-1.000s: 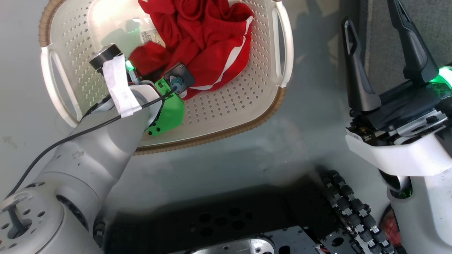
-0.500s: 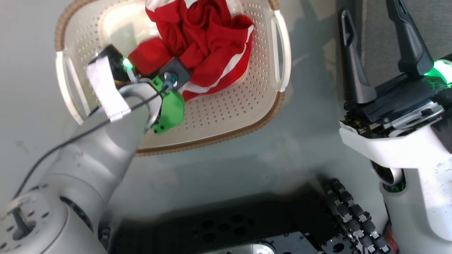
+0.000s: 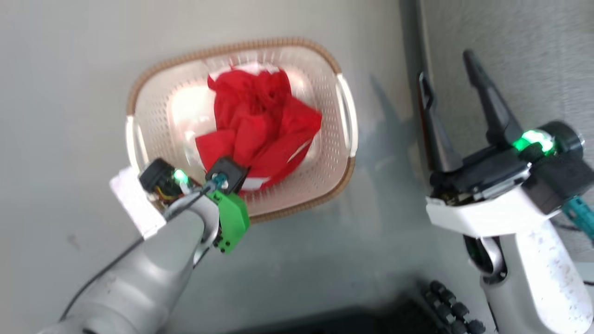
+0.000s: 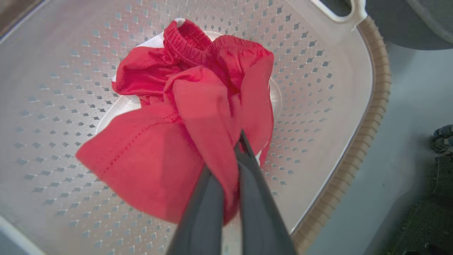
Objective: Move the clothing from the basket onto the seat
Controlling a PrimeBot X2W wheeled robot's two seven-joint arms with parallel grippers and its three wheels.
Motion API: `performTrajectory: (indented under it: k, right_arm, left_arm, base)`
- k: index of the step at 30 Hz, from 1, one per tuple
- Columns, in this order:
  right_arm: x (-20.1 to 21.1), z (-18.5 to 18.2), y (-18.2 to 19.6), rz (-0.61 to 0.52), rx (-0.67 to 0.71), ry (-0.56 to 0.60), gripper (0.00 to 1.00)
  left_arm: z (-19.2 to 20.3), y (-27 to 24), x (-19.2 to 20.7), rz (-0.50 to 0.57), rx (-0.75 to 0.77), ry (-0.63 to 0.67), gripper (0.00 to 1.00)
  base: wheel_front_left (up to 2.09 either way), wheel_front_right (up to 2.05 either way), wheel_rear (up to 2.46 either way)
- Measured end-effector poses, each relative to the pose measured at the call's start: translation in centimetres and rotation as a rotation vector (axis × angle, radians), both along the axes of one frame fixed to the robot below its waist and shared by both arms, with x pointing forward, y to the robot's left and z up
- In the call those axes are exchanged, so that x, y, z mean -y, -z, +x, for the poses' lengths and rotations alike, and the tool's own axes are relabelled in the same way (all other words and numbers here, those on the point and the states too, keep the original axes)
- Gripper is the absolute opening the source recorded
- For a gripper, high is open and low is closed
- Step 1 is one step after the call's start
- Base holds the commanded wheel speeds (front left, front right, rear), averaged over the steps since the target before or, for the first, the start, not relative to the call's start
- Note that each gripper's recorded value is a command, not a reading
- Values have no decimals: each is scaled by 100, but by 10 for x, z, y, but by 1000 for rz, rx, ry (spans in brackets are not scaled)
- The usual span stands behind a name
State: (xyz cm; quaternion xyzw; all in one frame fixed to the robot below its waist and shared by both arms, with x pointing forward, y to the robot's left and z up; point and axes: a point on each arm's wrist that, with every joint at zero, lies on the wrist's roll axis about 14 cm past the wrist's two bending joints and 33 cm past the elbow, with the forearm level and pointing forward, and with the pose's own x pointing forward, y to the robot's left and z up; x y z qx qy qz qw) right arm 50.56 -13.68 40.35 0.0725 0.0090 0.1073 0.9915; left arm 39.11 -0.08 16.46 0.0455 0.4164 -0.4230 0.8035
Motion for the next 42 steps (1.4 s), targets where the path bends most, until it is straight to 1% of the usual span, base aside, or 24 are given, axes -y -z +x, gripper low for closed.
performTrajectory:
  k: [6, 13, 16, 19, 22, 26, 33, 39, 42]
  right_arm:
    - [0, -31, -33, 15, 10, 10, 100]
    - [-8, -72, -79, 41, 69, -4, 100]
    - [-10, -91, -92, 54, 84, -3, 100]
    - [-12, -112, -105, 61, 104, -4, 100]
    - [-13, -131, -116, 69, 127, -5, 100]
    - [-18, -151, -132, 70, 173, -27, 100]
    - [-25, -173, -153, 75, 243, -54, 100]
    - [-30, -182, -166, 80, 284, -71, 100]
    - [-33, -182, -166, 85, 282, -80, 100]
  left_arm:
    - [-11, -54, 7, -66, 61, -55, 0]
    - [7, -131, 1, -114, 264, -147, 0]
    - [6, -160, -4, -127, 344, -191, 0]
    - [1, -192, -7, -166, 411, -242, 0]
    - [-2, -222, -8, -197, 491, -259, 0]
    - [-1, -270, -4, -246, 629, -261, 0]
    - [-11, -337, 5, -318, 821, -227, 0]
    - [-21, -377, 11, -368, 937, -194, 0]
    - [-24, -387, 14, -391, 962, -182, 0]
  base:
    - [0, 0, 0]
    - [0, 0, 0]
    - [0, 0, 0]
    - [0, 0, 0]
    - [0, 0, 0]
    - [0, 0, 0]
    - [0, 0, 0]
    - [0, 0, 0]
    - [0, 0, 0]
